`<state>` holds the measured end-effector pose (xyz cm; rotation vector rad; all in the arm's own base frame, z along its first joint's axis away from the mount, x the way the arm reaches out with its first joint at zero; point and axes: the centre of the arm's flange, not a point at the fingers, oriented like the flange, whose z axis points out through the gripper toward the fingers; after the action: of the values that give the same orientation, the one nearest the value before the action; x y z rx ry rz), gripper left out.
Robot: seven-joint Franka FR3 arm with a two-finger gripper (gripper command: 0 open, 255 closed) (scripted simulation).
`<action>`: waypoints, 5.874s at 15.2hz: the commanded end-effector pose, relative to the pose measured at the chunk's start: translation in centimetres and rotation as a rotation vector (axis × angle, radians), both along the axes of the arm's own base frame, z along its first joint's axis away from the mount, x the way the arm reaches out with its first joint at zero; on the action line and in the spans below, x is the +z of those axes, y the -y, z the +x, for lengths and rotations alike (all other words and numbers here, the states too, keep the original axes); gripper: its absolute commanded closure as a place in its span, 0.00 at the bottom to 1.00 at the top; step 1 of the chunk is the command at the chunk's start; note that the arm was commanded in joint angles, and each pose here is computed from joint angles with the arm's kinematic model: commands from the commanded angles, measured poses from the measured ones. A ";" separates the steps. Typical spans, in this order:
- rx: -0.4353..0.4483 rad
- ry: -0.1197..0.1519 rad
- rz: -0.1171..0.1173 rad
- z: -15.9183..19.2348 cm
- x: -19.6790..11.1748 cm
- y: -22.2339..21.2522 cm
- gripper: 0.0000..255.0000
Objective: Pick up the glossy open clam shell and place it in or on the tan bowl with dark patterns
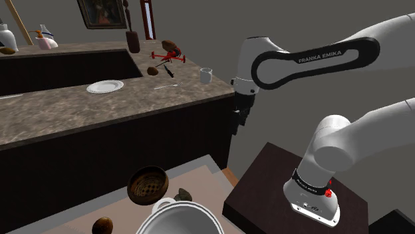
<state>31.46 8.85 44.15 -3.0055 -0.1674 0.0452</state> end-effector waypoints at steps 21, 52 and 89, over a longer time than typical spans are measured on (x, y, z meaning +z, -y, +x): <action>-0.077 0.032 0.083 5.9 -23.5 -15.1 0.00; -0.099 0.041 0.107 8.1 -33.9 -20.7 1.00; -0.099 0.041 0.107 11.8 -16.6 -21.8 1.00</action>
<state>42.21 30.48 27.38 -2.9034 -0.0234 -0.0329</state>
